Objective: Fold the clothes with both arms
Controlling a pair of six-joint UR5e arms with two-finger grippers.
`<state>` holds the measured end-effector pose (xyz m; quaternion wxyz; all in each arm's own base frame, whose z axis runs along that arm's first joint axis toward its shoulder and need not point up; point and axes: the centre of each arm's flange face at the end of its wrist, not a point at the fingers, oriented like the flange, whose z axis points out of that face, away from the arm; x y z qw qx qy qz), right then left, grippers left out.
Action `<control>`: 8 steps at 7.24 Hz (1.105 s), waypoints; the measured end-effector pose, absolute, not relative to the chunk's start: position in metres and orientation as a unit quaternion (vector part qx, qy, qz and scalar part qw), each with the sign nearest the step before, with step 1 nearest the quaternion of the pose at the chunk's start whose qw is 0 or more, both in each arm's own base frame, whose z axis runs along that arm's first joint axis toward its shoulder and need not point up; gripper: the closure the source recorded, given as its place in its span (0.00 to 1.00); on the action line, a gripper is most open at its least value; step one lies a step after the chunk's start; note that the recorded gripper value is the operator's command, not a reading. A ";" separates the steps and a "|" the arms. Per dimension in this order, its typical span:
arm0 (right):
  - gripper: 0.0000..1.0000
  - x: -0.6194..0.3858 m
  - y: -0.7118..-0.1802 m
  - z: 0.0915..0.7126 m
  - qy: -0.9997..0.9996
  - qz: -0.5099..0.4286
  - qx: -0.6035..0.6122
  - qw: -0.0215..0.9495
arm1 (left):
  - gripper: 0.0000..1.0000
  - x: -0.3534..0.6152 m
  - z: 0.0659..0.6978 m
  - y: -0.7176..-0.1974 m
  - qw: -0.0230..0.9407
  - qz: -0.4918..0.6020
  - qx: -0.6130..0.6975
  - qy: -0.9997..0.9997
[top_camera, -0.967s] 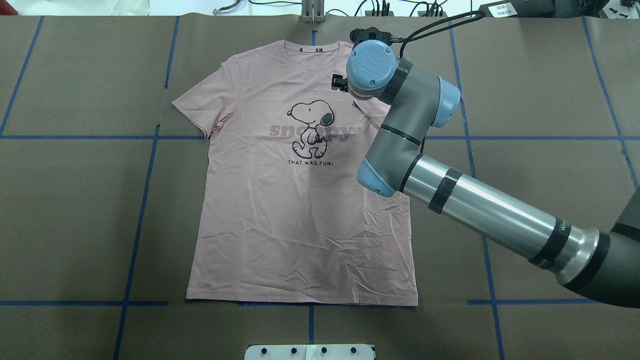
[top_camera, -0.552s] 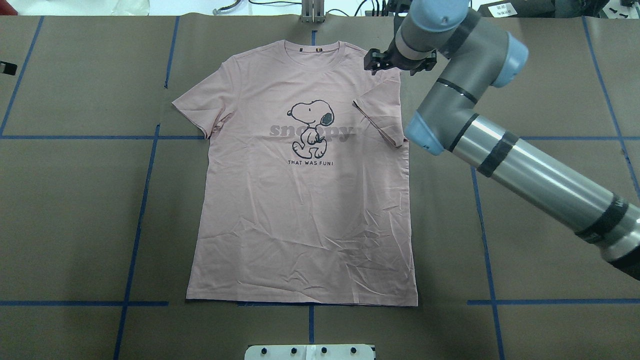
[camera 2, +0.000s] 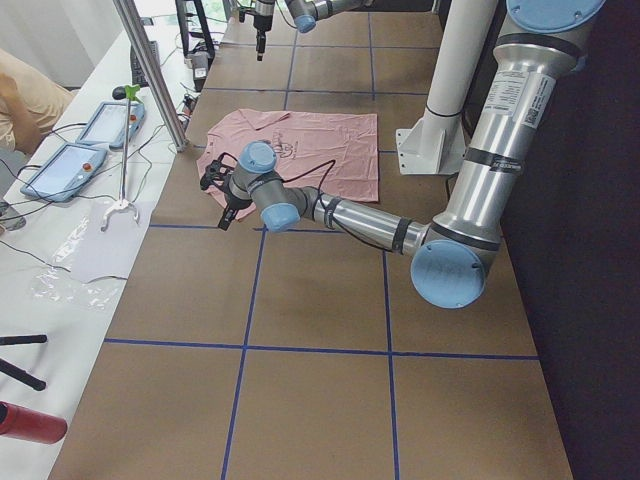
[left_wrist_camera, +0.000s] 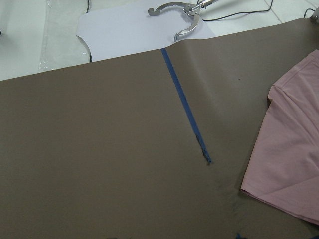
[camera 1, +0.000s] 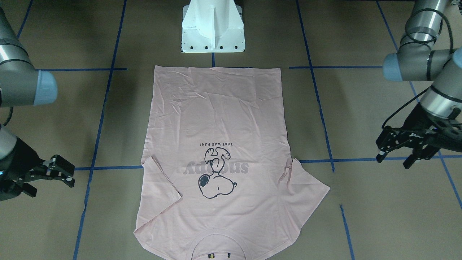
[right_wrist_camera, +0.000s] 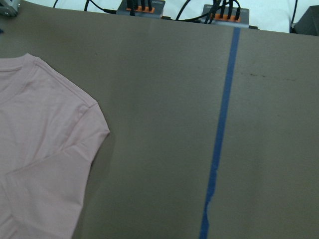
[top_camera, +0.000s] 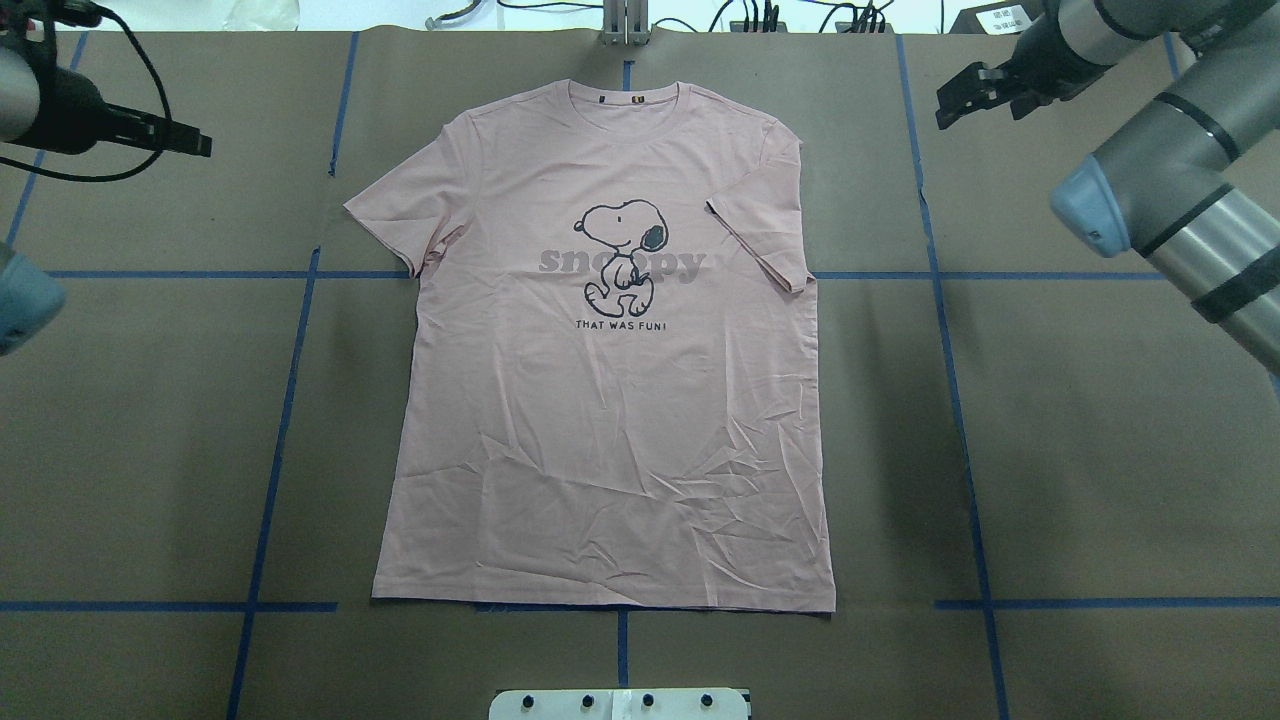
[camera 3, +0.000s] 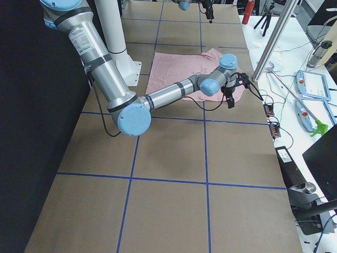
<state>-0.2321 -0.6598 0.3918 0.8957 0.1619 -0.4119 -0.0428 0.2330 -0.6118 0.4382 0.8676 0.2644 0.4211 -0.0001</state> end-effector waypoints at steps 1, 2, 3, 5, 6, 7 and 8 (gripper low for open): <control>0.00 -0.223 -0.656 0.400 -0.409 -0.047 0.164 0.896 | 0.22 0.276 0.433 -0.624 0.872 -0.017 0.261 0.413; 0.00 -0.219 -0.654 0.404 -0.408 -0.047 0.165 0.897 | 0.24 0.308 0.434 -0.631 0.875 -0.023 0.262 0.408; 0.00 -0.218 -0.654 0.406 -0.406 -0.046 0.165 0.898 | 0.27 0.332 0.442 -0.635 0.873 -0.026 0.264 0.409; 0.00 -0.217 -0.653 0.408 -0.405 -0.045 0.164 0.898 | 0.37 0.366 0.461 -0.630 0.869 -0.044 0.260 0.419; 0.00 -0.217 -0.654 0.409 -0.404 -0.044 0.164 0.899 | 0.39 0.376 0.464 -0.626 0.868 -0.051 0.259 0.420; 0.00 -0.217 -0.653 0.409 -0.404 -0.044 0.164 0.899 | 0.39 0.380 0.466 -0.625 0.868 -0.056 0.258 0.420; 0.00 -0.217 -0.653 0.411 -0.404 -0.044 0.163 0.899 | 0.42 0.385 0.466 -0.625 0.869 -0.062 0.257 0.419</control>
